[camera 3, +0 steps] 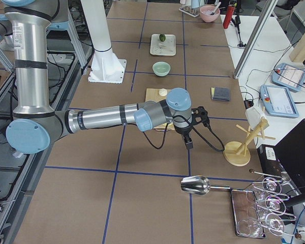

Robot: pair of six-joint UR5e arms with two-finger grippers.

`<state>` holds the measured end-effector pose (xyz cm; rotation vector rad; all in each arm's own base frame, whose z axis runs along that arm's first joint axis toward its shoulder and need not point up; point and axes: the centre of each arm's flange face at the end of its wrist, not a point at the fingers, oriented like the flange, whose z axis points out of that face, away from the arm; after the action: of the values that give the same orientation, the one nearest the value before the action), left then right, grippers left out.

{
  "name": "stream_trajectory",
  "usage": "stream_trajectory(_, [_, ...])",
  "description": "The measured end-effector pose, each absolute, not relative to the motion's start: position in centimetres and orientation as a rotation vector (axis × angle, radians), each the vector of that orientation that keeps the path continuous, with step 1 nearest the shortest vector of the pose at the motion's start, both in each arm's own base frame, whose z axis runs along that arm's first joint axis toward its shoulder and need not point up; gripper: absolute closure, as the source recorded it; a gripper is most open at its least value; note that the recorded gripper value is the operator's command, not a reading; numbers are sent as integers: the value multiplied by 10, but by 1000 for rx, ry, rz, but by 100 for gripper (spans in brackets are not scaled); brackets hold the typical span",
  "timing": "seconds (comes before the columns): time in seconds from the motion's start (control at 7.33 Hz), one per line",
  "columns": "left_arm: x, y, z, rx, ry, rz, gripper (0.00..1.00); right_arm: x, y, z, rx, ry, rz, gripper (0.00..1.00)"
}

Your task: Put spoon and bun in bowl

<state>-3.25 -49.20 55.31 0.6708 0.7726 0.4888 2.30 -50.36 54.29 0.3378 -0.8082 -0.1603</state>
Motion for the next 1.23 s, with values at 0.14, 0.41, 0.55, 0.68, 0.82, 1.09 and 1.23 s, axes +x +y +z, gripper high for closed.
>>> stream_trajectory(0.14, [-24,-503,535,741,774,535,0,23,-504,544,338,-808,-161,0])
stream_trajectory(0.41, [-4,-518,507,807,838,560,0,23,-503,545,336,-808,-161,0])
stream_trajectory(0.55, [19,-527,489,800,879,553,0,23,-501,547,333,-808,-161,0])
stream_trajectory(0.68, [42,-535,474,792,899,553,0,23,-500,548,333,-808,-162,0])
stream_trajectory(0.82, [71,-543,458,786,897,542,0,23,-499,548,333,-808,-163,0])
stream_trajectory(1.09, [160,-541,430,782,844,490,0,24,-492,556,316,-813,-156,0])
stream_trajectory(1.23, [205,-532,426,765,822,486,0,24,-488,559,307,-821,-153,0])
